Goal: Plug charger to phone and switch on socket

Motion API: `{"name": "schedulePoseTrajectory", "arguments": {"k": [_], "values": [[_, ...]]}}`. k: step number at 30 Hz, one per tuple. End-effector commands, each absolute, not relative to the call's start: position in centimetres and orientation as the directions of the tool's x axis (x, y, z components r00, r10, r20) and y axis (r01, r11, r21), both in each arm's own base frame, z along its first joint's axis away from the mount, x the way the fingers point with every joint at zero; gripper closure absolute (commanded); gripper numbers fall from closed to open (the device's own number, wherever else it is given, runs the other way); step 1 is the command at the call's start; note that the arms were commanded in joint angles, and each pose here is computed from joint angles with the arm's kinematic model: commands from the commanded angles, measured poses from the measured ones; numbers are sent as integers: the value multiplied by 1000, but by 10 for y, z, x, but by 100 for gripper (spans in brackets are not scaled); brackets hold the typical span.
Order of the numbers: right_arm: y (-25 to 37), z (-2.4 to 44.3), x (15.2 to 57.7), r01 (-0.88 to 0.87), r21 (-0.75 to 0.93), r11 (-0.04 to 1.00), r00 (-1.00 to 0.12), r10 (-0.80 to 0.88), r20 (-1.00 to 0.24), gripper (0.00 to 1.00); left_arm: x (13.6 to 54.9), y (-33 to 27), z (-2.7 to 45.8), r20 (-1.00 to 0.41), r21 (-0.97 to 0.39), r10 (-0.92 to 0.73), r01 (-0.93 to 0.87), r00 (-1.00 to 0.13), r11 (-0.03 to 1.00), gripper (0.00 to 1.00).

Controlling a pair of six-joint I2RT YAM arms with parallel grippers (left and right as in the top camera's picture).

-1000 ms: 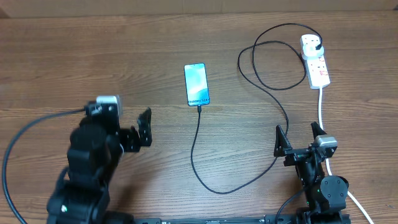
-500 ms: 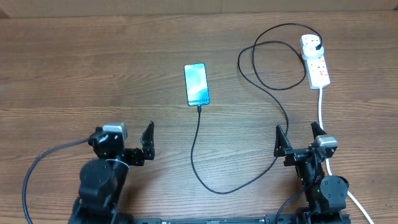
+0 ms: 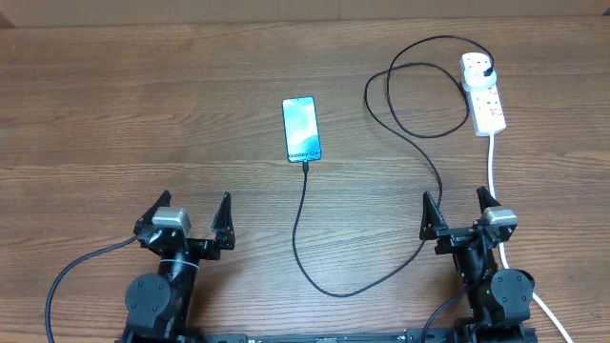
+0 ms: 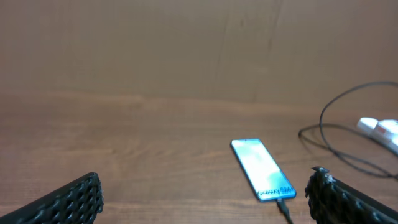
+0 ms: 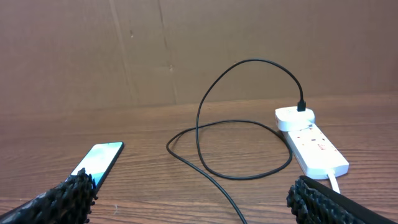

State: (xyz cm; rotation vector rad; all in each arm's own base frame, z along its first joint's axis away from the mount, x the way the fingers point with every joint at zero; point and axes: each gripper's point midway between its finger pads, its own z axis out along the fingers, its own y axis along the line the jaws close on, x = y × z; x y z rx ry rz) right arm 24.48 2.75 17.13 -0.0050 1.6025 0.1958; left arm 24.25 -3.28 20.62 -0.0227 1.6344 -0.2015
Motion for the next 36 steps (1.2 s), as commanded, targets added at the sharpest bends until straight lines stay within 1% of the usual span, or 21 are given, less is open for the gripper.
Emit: {"name": "schedulePoseTrajectory", "arguments": {"k": [1,5,12,20,24,27,36], "values": [[27,170,245,-119,118,986,-38,115,-993,0,242,-29,203,-992,-126,-123,100,-33,987,0],[27,170,245,-119,118,986,-38,115,-993,0,243,-29,200,-990,-139,-141,105,11,985,0],[27,170,245,-119,118,986,-38,115,-993,0,245,-29,194,-988,-141,-147,106,46,984,0],[27,170,245,-119,118,986,-38,115,-993,0,245,-22,189,-985,-163,-166,66,48,984,0],[27,170,245,-119,118,986,-38,115,-993,0,246,-18,178,-987,-159,-160,39,8,986,0],[27,170,245,-119,118,986,-38,115,-993,0,245,-15,158,-984,-164,-163,8,-72,986,0],[27,170,245,-119,118,986,-38,115,-993,0,245,-16,159,-985,-162,-161,13,-68,987,1]]}}
